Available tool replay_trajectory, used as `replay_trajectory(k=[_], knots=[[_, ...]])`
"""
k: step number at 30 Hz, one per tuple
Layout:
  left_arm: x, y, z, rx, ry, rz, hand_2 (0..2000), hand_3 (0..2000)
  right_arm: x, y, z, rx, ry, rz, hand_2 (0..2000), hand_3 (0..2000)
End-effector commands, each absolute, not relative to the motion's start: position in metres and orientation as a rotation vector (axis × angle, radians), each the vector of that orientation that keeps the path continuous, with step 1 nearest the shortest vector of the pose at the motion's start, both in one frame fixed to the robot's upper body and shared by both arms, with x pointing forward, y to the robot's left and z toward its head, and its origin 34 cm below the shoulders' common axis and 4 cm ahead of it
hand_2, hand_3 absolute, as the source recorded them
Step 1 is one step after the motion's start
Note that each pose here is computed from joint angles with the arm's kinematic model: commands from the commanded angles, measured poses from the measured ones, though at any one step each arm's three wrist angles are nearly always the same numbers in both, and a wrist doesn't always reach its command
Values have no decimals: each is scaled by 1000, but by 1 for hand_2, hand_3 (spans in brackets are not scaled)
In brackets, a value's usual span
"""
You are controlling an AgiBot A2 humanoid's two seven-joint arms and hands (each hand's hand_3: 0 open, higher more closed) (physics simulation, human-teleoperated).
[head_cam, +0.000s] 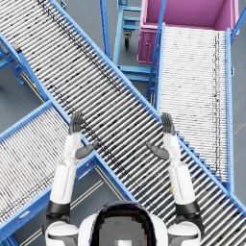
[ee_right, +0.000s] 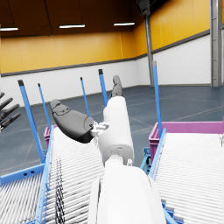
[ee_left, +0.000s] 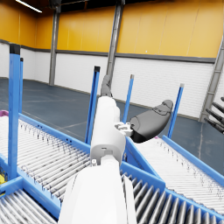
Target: Pick up the oil and place it on the left assembly line, put the cola on the right, and keep Sprite still
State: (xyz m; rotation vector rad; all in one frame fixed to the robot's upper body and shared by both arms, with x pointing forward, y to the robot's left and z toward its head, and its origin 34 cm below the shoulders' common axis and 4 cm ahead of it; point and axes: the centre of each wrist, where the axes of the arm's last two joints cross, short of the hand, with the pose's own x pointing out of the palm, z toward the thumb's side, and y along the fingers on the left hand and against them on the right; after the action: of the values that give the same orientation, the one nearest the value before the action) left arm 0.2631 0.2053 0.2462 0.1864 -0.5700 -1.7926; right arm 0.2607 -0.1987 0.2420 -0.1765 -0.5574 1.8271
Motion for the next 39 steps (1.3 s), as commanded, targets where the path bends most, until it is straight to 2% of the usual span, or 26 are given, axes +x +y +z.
replay_trajectory(k=[1, 2, 8, 13, 19, 21, 26, 39], knots=[[267, 220, 268, 244, -648, -1721, 0, 0, 263, -205, 259, -221, -623, 1787, 0, 0], [267, 223, 272, 292, -632, -1696, 0, 0, 263, -205, 264, -233, -645, 1782, 0, 0], [268, 238, 293, 561, -514, -1538, 0, 0, 264, -212, 282, -501, -532, 1656, 0, 0], [263, 248, 310, 673, -500, -1444, 0, 0, 264, -216, 294, -601, -514, 1589, 0, 0], [260, 257, 321, 712, -521, -1386, 0, 0, 262, -219, 306, -639, -546, 1549, 0, 0], [261, 254, 313, 690, -501, -1405, 0, 0, 260, -222, 306, -640, -549, 1535, 0, 0], [255, 266, 326, 721, -537, -1340, 0, 0, 259, -227, 310, -645, -566, 1506, 0, 0], [254, 264, 321, 707, -534, -1348, 0, 0, 258, -229, 312, -641, -585, 1488, 0, 0]])
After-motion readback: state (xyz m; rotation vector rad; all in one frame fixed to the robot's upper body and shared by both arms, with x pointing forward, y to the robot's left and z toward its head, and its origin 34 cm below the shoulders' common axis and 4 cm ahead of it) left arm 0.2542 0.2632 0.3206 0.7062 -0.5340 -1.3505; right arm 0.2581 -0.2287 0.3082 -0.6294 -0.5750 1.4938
